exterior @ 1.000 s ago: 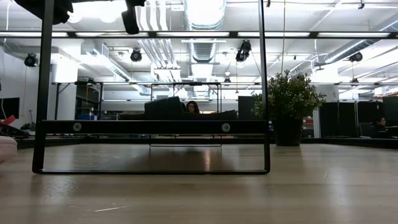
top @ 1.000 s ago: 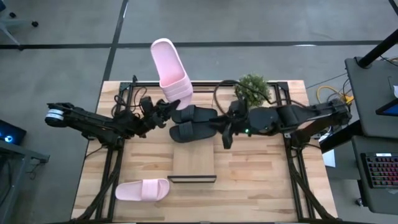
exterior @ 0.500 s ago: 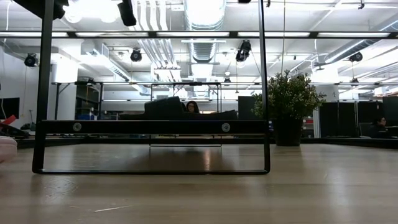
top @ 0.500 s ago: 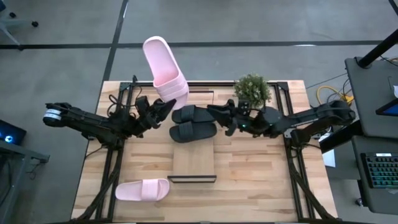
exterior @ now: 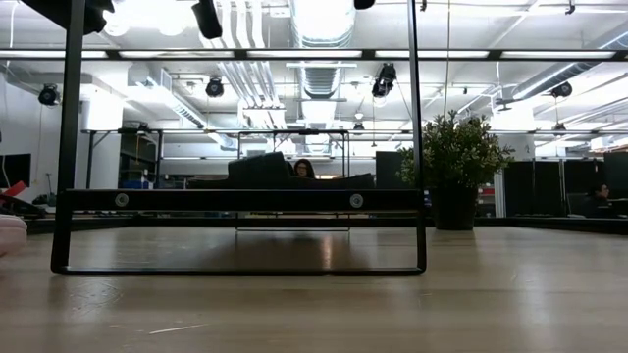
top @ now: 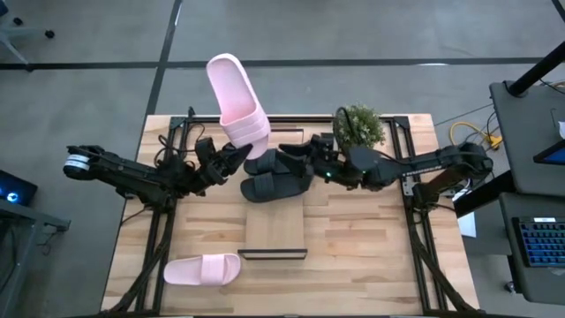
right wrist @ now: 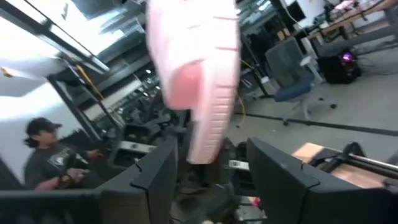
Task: Pick and place slides into the shelf
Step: Put the right light pink slide on the shelf
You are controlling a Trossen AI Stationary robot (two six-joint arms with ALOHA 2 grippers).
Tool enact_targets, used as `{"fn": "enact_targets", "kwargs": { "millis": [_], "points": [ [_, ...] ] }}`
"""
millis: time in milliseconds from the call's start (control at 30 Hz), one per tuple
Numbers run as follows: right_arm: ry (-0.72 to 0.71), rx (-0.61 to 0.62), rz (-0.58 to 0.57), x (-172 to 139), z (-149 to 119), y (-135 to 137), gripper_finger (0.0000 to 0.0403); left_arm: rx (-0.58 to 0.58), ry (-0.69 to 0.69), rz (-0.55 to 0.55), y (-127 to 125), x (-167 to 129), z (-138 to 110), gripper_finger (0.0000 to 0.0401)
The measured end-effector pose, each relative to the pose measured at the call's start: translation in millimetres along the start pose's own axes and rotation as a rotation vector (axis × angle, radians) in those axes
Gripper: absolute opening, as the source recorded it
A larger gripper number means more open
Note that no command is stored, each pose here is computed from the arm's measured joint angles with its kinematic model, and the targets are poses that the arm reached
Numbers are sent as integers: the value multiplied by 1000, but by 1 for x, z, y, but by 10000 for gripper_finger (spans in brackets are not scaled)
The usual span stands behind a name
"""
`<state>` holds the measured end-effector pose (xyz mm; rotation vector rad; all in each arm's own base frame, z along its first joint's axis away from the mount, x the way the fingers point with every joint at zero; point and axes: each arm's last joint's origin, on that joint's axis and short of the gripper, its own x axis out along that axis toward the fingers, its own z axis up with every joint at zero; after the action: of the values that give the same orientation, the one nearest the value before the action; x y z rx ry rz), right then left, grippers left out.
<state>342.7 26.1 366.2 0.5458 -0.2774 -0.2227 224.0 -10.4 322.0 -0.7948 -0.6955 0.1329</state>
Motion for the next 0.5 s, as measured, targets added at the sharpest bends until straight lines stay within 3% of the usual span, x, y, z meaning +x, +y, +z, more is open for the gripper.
{"fn": "enact_targets", "kwargs": {
  "millis": [233, 500],
  "points": [
    [-11, -3, -25, 8, 10, -6, 185, 1, 8, -1, 1, 1, -4, 25],
    [29, 43, 0, 13, 2, -10, 185, 2, 7, 3, 2, 1, -5, 25]
  ]
}}
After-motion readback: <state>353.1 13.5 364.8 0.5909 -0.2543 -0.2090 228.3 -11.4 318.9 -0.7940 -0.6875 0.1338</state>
